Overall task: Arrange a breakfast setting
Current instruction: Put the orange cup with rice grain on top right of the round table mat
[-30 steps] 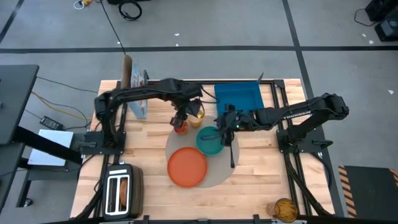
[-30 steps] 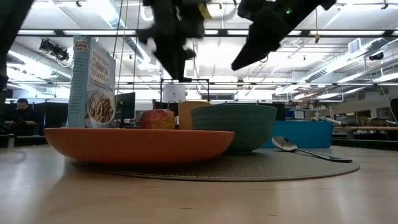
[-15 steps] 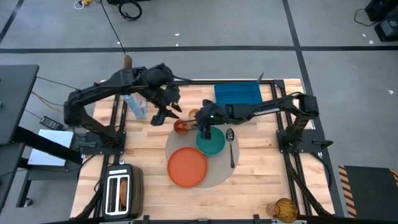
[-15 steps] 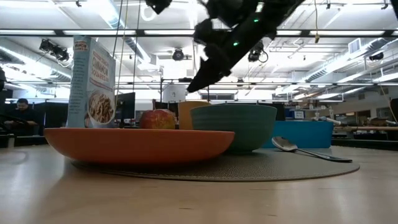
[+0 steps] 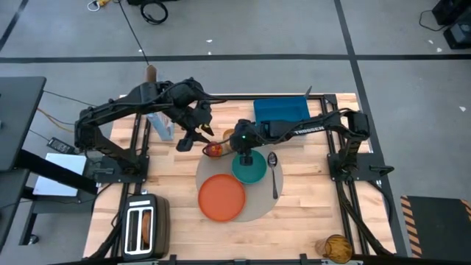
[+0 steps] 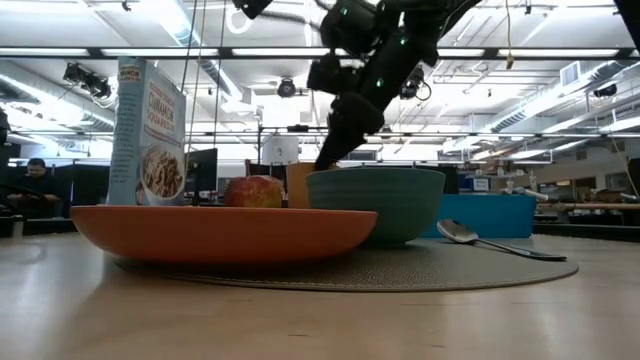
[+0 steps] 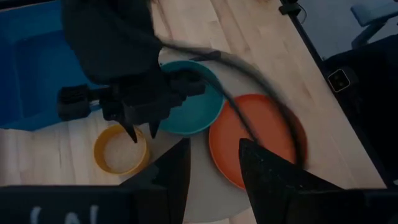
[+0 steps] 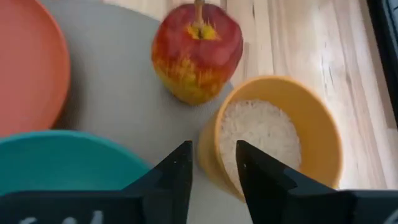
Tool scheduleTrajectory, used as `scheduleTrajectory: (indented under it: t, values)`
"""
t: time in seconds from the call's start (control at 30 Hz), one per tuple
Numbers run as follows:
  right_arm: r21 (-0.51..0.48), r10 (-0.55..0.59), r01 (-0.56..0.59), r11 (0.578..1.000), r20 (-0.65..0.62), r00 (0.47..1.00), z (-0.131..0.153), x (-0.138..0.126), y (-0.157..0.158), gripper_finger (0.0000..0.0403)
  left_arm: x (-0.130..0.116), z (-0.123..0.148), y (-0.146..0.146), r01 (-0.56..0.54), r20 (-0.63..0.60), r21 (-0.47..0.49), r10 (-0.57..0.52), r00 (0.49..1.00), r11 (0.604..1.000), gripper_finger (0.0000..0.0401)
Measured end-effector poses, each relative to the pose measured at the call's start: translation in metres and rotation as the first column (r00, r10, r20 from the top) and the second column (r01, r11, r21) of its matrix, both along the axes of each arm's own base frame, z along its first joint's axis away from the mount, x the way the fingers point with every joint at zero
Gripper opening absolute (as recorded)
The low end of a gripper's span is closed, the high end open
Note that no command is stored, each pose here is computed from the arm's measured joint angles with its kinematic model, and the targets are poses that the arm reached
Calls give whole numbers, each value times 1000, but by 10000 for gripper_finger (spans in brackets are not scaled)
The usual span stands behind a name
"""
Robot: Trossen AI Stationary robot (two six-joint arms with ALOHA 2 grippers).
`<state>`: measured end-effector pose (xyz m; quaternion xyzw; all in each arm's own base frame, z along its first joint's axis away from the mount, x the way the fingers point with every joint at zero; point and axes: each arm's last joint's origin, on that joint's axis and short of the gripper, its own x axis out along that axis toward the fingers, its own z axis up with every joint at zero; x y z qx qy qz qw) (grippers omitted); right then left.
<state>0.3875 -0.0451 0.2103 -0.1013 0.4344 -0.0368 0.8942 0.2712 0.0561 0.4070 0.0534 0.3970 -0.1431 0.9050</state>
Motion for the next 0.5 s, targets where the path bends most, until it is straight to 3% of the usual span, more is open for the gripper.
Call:
scheduleTrajectory:
  t: [0.5]
  values:
    - [18,79,-79,997,13,997,-5,3,-11,43,0,0,0,3,3,3,-3,1000,1000,144]
